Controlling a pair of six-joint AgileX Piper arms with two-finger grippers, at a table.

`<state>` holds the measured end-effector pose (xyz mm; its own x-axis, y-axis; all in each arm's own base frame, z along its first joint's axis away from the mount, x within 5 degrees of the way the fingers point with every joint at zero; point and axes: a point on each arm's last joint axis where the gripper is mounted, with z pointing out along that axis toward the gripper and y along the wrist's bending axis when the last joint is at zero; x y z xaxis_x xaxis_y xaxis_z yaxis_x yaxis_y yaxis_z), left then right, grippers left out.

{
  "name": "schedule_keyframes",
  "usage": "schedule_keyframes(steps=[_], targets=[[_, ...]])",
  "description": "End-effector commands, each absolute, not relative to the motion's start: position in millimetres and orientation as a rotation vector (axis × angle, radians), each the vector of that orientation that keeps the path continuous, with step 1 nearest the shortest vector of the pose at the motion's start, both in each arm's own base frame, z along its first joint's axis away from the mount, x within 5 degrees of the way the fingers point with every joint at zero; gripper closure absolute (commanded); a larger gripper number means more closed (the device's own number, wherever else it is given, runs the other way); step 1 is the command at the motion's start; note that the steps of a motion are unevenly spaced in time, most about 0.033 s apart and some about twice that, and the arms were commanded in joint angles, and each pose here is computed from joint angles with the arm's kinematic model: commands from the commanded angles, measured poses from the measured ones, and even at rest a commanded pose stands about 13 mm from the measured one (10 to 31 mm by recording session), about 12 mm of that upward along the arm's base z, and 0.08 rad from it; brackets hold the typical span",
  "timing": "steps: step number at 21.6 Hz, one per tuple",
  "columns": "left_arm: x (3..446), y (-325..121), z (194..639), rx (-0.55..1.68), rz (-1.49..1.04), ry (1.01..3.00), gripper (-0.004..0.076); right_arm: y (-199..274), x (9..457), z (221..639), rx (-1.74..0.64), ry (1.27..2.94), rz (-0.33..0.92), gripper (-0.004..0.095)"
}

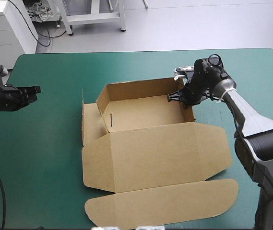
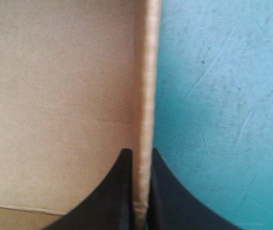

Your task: Fold the box

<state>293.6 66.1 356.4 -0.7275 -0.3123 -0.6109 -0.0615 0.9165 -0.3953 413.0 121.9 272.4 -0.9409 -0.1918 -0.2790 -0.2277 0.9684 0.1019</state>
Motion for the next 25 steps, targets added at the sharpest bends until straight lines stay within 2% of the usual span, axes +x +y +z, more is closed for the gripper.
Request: schedule_keyframes(steps=[1,3,9,12,15,17,18,19,20,22,25], targets=[[288,63,377,-0.229,-0.446,2.269,0.0717,122,401,315,-0.332,2.728,0.256,0.0914],[288,63,377,-0.21,-0.435,2.267,0.0717,120,395,329,-0.343,2.692,0.265,0.0914],[288,66,377,-0.193,-0.391,2.269,0.0717,89,329,437,-0.31,2.383,0.274,0.0914],[288,66,376,-0.2,-0.393,2.279,0.0716,74,299,470,-0.266,2.28,0.299,0.0914],[288,66,376,-0.2,-0.393,2.279,0.0696,74,284,485,-0.298,2.212,0.376,0.0915],[288,65,376,-0.198,-0.396,2.283,0.0617,79,283,487,-0.312,2.187,0.443,0.093],[288,65,376,-0.18,-0.388,2.284,0.0511,81,286,487,-0.311,2.182,0.466,0.0929],[287,65,375,-0.171,-0.38,2.289,0.0447,81,286,486,-0.315,2.183,0.472,0.0929],[287,66,375,-0.167,-0.376,2.293,0.0349,83,288,485,-0.334,2.181,0.488,0.0929],[287,65,375,-0.164,-0.381,2.299,0.0212,84,290,484,-0.34,2.181,0.497,0.0929],[286,65,374,-0.158,-0.382,2.31,0.0137,85,293,481,-0.338,2.186,0.5,0.0929]])
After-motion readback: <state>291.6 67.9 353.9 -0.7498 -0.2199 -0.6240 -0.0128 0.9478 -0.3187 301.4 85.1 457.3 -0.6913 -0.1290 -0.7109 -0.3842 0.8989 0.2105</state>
